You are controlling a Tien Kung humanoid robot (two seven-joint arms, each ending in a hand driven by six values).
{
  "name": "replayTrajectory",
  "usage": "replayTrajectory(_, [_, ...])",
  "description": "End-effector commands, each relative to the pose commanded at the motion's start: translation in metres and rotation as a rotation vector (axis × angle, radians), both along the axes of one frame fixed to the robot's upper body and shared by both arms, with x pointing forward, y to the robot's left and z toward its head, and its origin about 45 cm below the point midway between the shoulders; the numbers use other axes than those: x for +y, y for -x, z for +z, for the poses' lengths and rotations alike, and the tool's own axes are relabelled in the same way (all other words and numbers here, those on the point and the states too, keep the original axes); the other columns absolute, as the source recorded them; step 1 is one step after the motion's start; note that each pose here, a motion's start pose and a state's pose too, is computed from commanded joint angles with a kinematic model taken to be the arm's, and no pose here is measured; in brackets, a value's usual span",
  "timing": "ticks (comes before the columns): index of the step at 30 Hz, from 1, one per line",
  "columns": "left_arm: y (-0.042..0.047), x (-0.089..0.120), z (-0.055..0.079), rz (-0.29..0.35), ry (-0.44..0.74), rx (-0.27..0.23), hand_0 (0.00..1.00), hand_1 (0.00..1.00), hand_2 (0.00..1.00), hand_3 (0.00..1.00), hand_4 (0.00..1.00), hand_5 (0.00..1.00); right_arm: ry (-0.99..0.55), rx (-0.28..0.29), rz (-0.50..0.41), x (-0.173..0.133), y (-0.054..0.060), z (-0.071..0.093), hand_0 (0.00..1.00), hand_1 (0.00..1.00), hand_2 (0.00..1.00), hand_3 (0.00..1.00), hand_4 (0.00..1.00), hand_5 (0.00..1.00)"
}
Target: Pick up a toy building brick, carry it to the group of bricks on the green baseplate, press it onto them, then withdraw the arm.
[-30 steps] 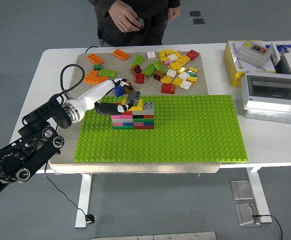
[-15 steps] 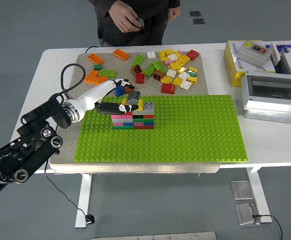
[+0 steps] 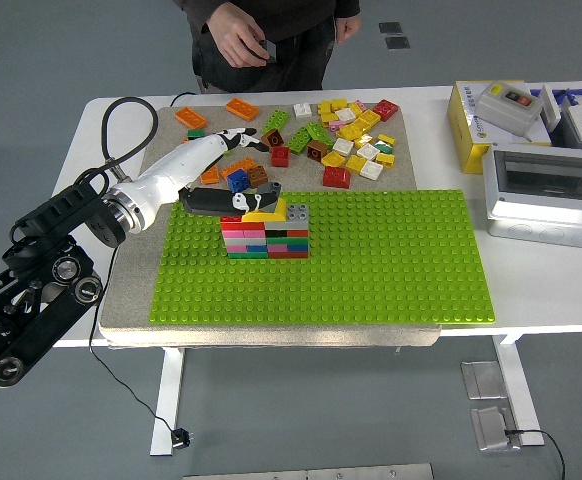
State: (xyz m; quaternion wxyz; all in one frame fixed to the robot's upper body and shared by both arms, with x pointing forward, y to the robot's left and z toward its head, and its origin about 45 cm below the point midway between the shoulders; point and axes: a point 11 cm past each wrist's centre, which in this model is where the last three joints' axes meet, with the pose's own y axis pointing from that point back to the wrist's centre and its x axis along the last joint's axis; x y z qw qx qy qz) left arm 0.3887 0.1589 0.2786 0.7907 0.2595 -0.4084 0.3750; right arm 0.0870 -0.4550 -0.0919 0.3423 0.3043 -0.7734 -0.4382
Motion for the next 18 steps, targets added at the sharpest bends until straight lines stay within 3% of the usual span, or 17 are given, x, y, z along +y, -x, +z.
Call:
replayTrajectory(2, [0.0080, -0.009, 0.004, -0.036, -0.006, -0.022, 0.998, 0.998, 0.998, 0.769, 0.885, 0.693, 0.000, 0.001, 0.001, 0.000, 0.000, 0.000, 0.772, 0.698, 0.732, 0.717, 0.543, 0.864])
replayTrajectory(3, [0.0107, -0.013, 0.005, -0.050, -0.009, -0.029, 0.998, 0.998, 0.998, 0.755, 0.879, 0.748, 0.000, 0.001, 0.001, 0.000, 0.000, 0.000, 0.772, 0.696, 0.731, 0.718, 0.543, 0.864])
replayTrajectory(7, [0.0138, -0.020, 0.000, -0.072, -0.027, -0.035, 0.998, 0.998, 0.998, 0.755, 0.879, 0.748, 0.000, 0.001, 0.002, 0.000, 0.000, 0.000, 0.772, 0.696, 0.731, 0.718, 0.543, 0.864])
replayTrajectory(18, [0.0027, -0.020, -0.024, -0.049, -0.055, -0.003, 0.998, 0.998, 0.998, 0.753, 0.870, 0.751, -0.003, -0.003, 0.005, 0.001, -0.002, 0.000, 0.772, 0.696, 0.731, 0.716, 0.543, 0.863])
